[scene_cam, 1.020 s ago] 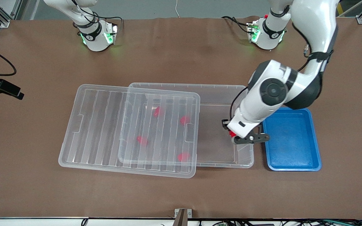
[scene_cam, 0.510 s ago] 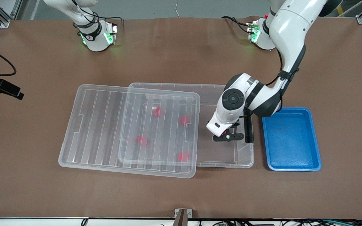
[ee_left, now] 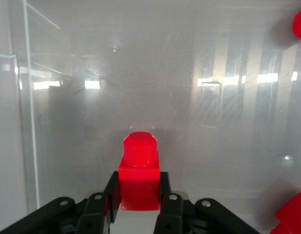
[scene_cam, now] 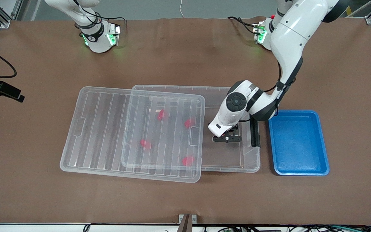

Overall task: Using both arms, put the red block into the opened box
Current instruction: 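Lower the red block into the box and open the left gripper, then raise the left gripper away from the box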

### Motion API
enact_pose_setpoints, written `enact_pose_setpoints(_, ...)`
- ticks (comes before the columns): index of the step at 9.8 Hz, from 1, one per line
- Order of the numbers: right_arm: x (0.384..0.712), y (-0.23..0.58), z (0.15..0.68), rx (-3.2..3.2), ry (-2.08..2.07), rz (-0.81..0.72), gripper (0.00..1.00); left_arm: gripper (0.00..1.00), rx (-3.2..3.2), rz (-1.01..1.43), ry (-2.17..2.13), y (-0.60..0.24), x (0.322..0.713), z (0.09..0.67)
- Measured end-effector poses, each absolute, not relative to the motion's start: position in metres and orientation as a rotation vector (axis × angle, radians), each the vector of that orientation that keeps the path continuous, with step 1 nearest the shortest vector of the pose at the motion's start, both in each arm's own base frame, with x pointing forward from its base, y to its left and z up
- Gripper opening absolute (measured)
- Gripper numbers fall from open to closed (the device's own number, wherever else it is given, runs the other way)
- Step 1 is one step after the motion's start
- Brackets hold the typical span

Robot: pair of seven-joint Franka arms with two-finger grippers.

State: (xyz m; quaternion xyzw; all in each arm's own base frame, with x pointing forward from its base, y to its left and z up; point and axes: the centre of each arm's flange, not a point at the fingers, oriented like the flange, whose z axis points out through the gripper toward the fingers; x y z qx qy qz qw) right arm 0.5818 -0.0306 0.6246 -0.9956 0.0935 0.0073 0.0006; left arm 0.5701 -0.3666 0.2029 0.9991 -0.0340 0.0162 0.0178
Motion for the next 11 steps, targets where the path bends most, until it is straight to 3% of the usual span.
enact_pose_setpoints(1,0.582,-0.031,0.625,-3.126,0.294,0.023,1.00,0.37,3.102,0.061,-0.132,-0.361,0.575,0.204)
enact_pose_setpoints(5,0.582,-0.031,0.625,-3.126,0.294,0.023,1.00,0.90,3.092,0.136,-0.107,-0.348,0.600,0.240)
enact_pose_setpoints(6,0.582,-0.031,0.625,-3.126,0.294,0.023,1.00,0.99,3.095,0.151,-0.109,-0.354,0.604,0.263)
enact_pose_setpoints(11,0.582,-0.030,0.624,-3.125,0.293,0.027,0.97,1.00,3.145,0.221,-0.066,-0.349,0.612,0.389)
